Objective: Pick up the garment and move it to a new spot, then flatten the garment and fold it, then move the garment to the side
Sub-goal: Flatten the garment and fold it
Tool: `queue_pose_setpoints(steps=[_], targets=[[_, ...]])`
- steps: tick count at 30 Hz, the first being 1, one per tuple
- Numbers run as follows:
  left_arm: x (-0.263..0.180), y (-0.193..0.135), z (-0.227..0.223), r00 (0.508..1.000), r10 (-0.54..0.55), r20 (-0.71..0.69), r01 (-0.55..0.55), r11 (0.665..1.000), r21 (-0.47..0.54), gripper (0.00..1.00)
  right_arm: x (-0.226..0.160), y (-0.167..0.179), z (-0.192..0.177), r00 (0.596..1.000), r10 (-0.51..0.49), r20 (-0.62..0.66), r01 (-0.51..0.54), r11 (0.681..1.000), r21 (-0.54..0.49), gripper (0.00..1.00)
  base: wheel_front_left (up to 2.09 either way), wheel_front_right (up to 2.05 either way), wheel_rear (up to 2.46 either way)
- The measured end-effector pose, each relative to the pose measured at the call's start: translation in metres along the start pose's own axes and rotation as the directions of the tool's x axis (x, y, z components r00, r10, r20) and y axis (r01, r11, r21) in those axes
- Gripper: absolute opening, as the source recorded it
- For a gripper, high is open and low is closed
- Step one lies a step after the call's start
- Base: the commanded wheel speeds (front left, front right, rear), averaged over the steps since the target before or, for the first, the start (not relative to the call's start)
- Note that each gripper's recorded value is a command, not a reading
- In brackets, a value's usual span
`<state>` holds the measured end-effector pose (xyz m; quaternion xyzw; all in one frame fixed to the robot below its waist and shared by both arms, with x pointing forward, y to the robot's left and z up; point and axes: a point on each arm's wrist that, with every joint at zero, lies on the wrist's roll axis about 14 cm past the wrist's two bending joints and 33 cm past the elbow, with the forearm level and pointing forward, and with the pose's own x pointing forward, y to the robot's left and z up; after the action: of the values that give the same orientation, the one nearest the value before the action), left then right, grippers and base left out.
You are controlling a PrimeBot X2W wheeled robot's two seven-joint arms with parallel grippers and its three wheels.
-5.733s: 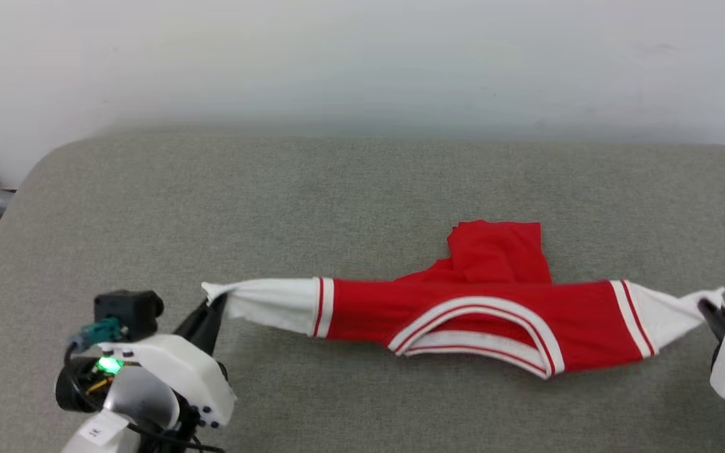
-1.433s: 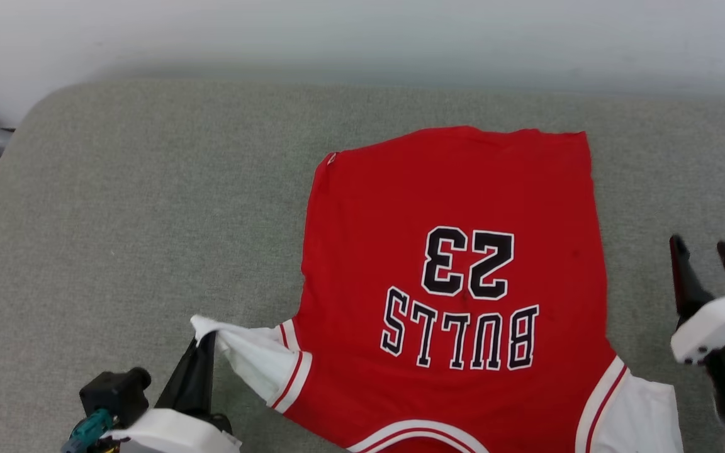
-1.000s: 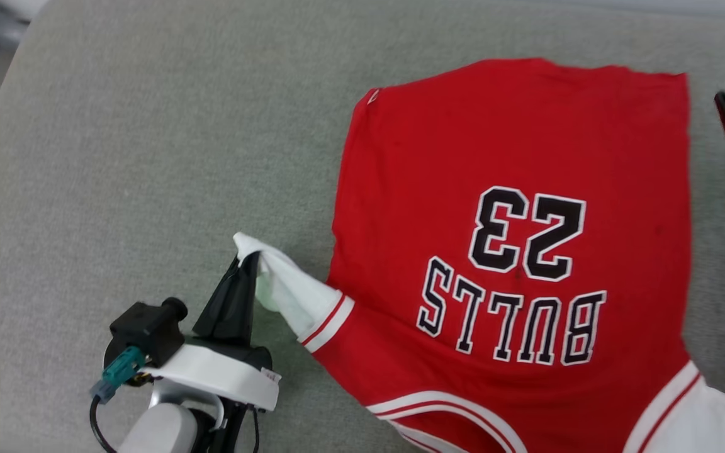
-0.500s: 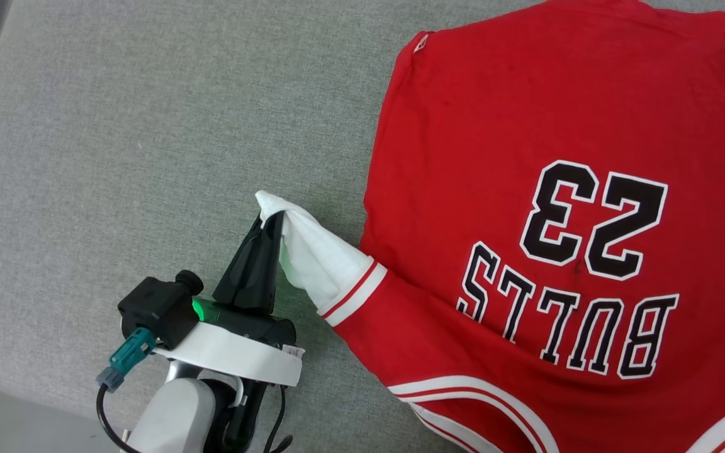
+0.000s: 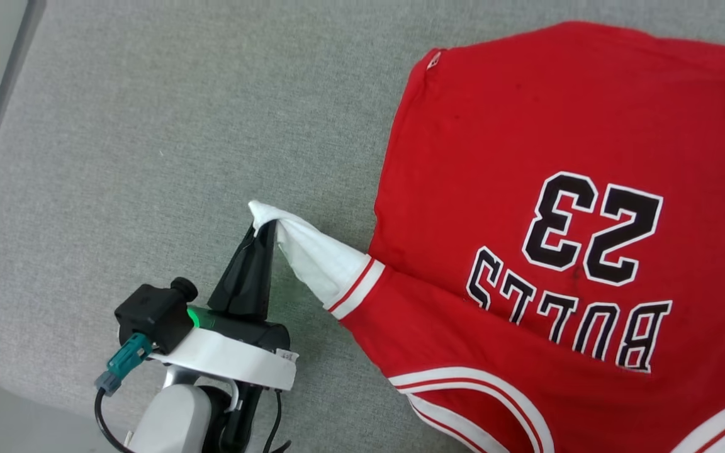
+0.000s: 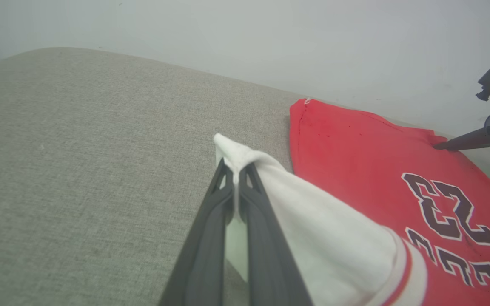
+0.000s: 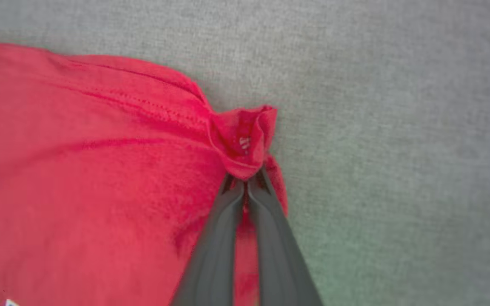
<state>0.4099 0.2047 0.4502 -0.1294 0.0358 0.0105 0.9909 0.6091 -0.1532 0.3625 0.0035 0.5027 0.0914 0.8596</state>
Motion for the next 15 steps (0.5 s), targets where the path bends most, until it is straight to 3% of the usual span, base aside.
queue_pose_setpoints(steps=[3,4,6,10,15], targets=[[-0.009,0.003,0.005,1.000,0.010,0.009,-0.010,1.000,0.012,0.00,-0.022,-0.011,0.011,0.997,-0.047,0.057,0.049,0.998,-0.043,0.00,0.00,0.00,0.00],[-0.020,0.005,0.006,1.000,0.020,0.008,-0.020,1.000,0.013,0.00,-0.052,-0.019,0.027,0.986,-0.068,0.154,0.079,0.995,-0.061,0.00,0.00,0.00,0.00],[-0.028,0.006,0.007,1.000,0.025,0.008,-0.025,1.000,0.015,0.00,-0.071,-0.024,0.029,0.976,-0.075,0.204,0.090,0.994,-0.064,0.00,0.00,0.00,0.00],[-0.041,0.005,0.012,0.999,0.030,0.019,-0.030,0.999,-0.012,0.00,-0.104,-0.043,0.008,0.961,-0.098,0.259,0.111,0.993,-0.033,0.00,0.00,0.00,0.00],[-0.054,0.006,0.017,0.999,0.029,0.023,-0.029,0.999,-0.014,0.00,-0.134,-0.072,-0.049,0.951,-0.141,0.276,0.134,0.990,0.044,0.00,0.00,0.00,0.00]])
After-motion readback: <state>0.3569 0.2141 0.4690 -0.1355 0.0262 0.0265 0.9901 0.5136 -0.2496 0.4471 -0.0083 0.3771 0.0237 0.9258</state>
